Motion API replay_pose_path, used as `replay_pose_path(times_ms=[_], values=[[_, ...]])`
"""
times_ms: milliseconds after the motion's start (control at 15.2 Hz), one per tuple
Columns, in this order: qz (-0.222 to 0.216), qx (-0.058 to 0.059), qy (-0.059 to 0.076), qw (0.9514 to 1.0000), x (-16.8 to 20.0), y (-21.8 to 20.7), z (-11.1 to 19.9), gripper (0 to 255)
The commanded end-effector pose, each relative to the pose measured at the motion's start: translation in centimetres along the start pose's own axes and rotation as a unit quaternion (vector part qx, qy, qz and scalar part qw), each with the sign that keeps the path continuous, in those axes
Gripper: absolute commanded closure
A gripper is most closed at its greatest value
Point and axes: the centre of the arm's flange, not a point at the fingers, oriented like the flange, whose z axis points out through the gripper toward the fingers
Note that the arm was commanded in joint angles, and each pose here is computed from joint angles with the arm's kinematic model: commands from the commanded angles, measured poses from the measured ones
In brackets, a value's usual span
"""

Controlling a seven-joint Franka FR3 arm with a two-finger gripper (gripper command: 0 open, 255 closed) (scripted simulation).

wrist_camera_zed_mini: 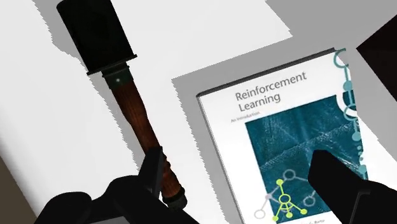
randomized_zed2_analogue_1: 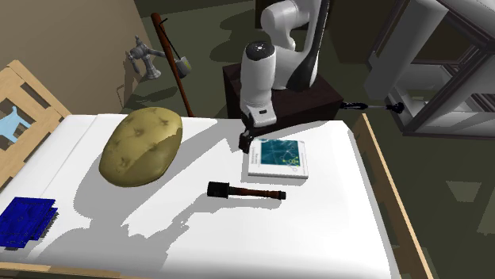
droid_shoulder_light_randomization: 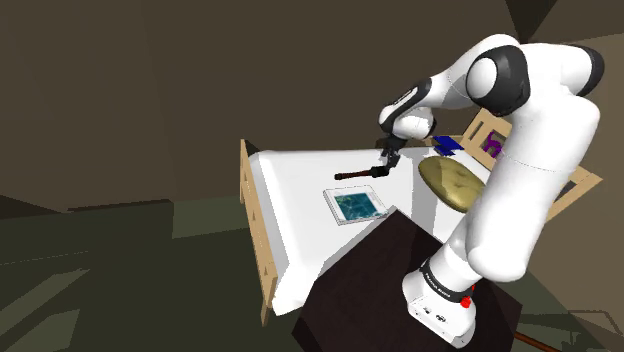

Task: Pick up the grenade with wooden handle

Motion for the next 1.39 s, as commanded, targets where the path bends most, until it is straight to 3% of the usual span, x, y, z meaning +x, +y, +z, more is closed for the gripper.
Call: replay_pose_path(times_ms=[0,330,726,1320], values=[[-0.029,-0.001,0.003,0.9996,0.1,1.5,2.3,0],[-0.096,-0.003,0.004,0.9953,0.9,5.5,7.4,0],[-0.177,-0.005,0.005,0.9842,2.6,10.1,13.6,0],[-0.178,-0.005,0.005,0.9840,2.7,9.8,17.6,0]])
